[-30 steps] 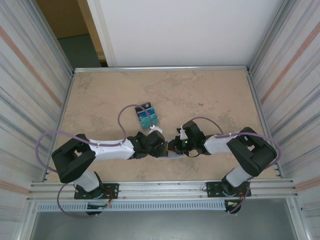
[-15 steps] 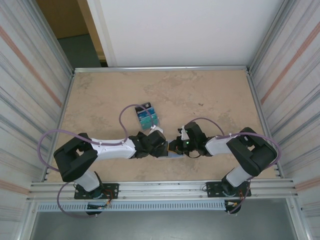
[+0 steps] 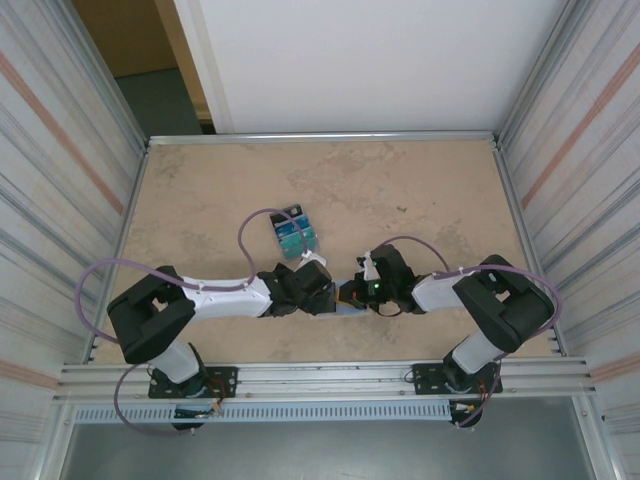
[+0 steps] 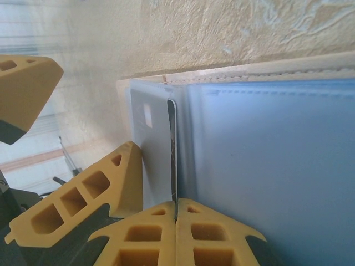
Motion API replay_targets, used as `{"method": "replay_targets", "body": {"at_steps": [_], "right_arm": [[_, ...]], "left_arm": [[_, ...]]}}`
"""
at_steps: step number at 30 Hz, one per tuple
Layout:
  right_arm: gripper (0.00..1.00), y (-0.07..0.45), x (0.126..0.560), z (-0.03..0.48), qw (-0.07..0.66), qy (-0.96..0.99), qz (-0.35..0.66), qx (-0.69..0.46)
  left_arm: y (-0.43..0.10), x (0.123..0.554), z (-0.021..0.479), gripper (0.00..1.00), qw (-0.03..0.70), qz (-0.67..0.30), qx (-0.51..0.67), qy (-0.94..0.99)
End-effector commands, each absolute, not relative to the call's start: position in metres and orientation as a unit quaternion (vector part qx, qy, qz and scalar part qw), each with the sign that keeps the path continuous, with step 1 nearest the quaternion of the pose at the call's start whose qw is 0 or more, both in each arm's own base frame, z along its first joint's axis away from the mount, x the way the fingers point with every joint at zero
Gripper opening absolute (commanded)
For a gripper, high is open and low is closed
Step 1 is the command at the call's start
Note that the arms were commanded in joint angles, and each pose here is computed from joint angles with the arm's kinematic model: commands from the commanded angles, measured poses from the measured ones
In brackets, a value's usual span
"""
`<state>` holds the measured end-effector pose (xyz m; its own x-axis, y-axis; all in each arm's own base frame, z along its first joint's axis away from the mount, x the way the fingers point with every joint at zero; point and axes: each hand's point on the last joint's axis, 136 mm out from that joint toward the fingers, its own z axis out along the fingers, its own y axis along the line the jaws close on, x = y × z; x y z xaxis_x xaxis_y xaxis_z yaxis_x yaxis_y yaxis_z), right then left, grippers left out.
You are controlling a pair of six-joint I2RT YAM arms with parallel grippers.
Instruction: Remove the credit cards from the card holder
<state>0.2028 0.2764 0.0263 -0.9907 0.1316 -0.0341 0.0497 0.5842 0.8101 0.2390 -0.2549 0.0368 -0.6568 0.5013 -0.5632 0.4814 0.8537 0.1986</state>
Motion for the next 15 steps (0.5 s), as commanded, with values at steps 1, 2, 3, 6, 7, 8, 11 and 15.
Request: {"method": "replay_targets", "body": {"at_steps": [1, 2, 3, 6, 7, 8, 11, 15], "right_arm": [[0.0, 0.275, 0.204, 0.032, 0.047, 0.884, 0.462, 0.054], [0.0, 0.275, 0.203, 0.031, 0.047, 0.884, 0.462, 0.055], [0.0, 0.274, 0.204, 0.032, 0.048, 0.884, 0.462, 0.057], [0.0, 0.269, 0.205, 0.03, 0.051, 0.887, 0.455, 0.062], [0.0, 0.267, 0.206, 0.03, 0.053, 0.889, 0.451, 0.064], [0.0, 0.265, 0.206, 0.03, 0.055, 0.89, 0.449, 0.065], [0.0, 0.259, 0.206, 0.03, 0.059, 0.895, 0.436, 0.067], [0.0, 0.252, 0.206, 0.027, 0.062, 0.905, 0.416, 0.069]], "left_arm": [[-0.242, 0.232, 0.029, 0.99, 0.292, 0.04, 0.275, 0.915], [-0.242, 0.232, 0.03, 0.99, 0.292, 0.041, 0.275, 0.915], [-0.241, 0.232, 0.031, 0.99, 0.293, 0.042, 0.274, 0.915], [-0.24, 0.232, 0.032, 0.99, 0.295, 0.045, 0.275, 0.914], [-0.239, 0.232, 0.032, 0.99, 0.294, 0.046, 0.275, 0.914], [-0.239, 0.232, 0.033, 0.99, 0.295, 0.047, 0.274, 0.914], [-0.238, 0.232, 0.032, 0.99, 0.294, 0.048, 0.275, 0.914], [-0.238, 0.232, 0.03, 0.99, 0.293, 0.05, 0.276, 0.914]]}}
